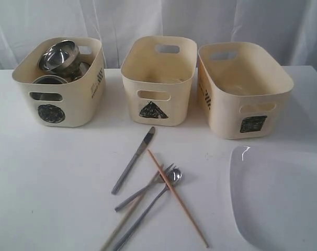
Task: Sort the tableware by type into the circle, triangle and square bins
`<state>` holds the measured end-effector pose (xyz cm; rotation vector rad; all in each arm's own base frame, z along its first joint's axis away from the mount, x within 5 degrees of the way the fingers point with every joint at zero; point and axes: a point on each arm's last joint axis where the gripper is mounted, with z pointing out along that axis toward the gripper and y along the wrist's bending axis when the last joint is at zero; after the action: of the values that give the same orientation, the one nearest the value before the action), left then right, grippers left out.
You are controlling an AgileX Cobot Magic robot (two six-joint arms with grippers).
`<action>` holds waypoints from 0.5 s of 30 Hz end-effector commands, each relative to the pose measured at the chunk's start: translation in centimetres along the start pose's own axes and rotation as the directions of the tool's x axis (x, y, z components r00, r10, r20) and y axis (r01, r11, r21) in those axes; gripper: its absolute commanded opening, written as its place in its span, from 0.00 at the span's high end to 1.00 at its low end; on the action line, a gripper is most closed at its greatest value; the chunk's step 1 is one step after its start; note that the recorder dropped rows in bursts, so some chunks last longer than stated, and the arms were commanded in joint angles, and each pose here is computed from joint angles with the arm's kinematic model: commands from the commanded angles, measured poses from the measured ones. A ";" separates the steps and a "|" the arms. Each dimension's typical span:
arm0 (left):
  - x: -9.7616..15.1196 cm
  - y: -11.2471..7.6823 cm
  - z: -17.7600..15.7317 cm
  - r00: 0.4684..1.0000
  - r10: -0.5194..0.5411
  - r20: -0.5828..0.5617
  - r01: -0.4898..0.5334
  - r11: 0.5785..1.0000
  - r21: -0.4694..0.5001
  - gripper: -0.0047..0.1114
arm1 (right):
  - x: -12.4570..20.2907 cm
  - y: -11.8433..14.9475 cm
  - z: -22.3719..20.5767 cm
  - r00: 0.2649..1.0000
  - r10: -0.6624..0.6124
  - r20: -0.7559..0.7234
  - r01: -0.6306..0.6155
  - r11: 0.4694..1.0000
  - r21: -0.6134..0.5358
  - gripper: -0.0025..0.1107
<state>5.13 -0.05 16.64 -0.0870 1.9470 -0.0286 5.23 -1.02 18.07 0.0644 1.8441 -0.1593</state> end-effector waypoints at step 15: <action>0.0 0.0 0.0 0.982 0.187 0.016 -0.187 0.982 -0.003 0.96 | -0.2 -0.1 0.0 0.996 -0.093 0.016 0.093 0.995 0.020 0.98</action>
<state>5.17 -0.03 16.75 0.1024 1.9347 0.1068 5.23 -1.03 18.07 0.0599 1.8443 -0.1639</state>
